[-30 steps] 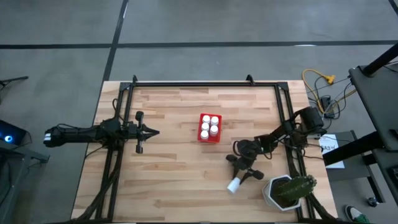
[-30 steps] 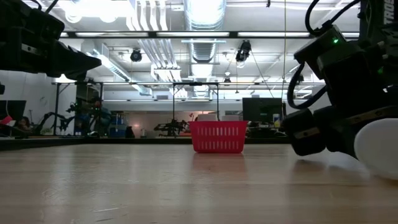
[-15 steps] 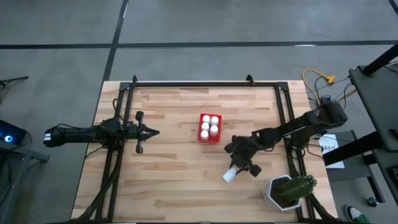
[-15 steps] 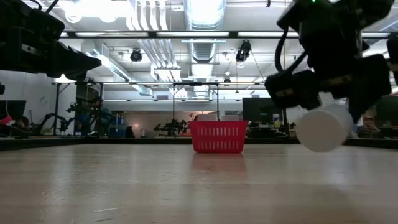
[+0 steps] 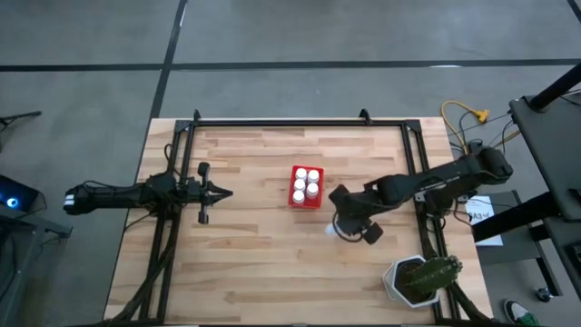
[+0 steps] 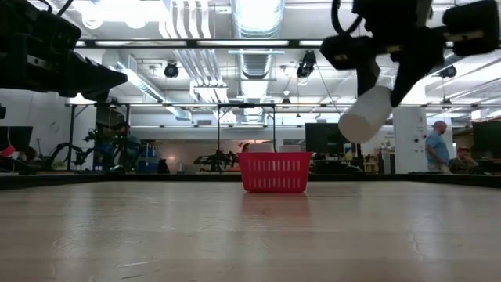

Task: Pick and place pill bottles into a basket
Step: Put the white medicine bottle into the red bin

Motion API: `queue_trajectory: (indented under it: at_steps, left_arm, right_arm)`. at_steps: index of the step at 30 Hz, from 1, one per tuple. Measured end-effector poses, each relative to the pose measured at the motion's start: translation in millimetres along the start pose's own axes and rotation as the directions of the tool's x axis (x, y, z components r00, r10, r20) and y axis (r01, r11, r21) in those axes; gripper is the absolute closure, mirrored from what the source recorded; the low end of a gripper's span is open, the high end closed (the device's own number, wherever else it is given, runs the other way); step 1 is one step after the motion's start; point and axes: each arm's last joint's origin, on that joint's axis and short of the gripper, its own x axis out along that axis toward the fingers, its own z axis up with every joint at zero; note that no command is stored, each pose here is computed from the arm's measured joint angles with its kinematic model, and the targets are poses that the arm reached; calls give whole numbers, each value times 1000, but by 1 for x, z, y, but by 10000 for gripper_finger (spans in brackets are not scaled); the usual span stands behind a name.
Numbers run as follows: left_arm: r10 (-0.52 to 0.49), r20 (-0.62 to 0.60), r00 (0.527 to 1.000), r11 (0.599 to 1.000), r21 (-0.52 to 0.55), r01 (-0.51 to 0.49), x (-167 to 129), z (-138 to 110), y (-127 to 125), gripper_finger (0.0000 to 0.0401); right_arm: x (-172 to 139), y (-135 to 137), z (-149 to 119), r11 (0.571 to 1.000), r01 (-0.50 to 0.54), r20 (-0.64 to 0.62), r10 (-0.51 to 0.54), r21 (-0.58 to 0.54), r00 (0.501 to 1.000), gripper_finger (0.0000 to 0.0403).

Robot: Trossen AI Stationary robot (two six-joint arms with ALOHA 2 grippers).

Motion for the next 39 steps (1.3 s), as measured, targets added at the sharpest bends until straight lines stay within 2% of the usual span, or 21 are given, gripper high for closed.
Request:
queue_trajectory:
  at_steps: [4,9,14,18,23,32,39]
  left_arm:
    - [0,-1,1000,1000,0,0,0,0,0,399]
    - [0,-1,1000,1000,0,0,0,0,0,399]
    - [0,-1,1000,1000,0,0,0,0,0,399]
    - [0,-2,1000,1000,0,0,0,0,0,399]
    - [0,-2,1000,1000,0,0,0,0,0,399]
    - [0,1,1000,1000,0,0,0,0,0,399]
    - [0,-1,1000,1000,0,0,0,0,0,399]
  right_arm:
    - [-12,-8,11,997,66,-111,-70,-39,991,257]
    - [-8,-13,27,985,87,-247,-122,-149,961,257]
    - [7,-16,43,959,87,-399,-193,-270,897,257]
    - [19,-18,55,928,86,-464,-260,-362,847,257]
    - [26,-22,65,899,68,-500,-302,-433,811,257]
    - [12,-27,76,851,34,-463,-319,-525,827,257]
    - [11,-31,75,808,-29,-469,-312,-589,826,257]
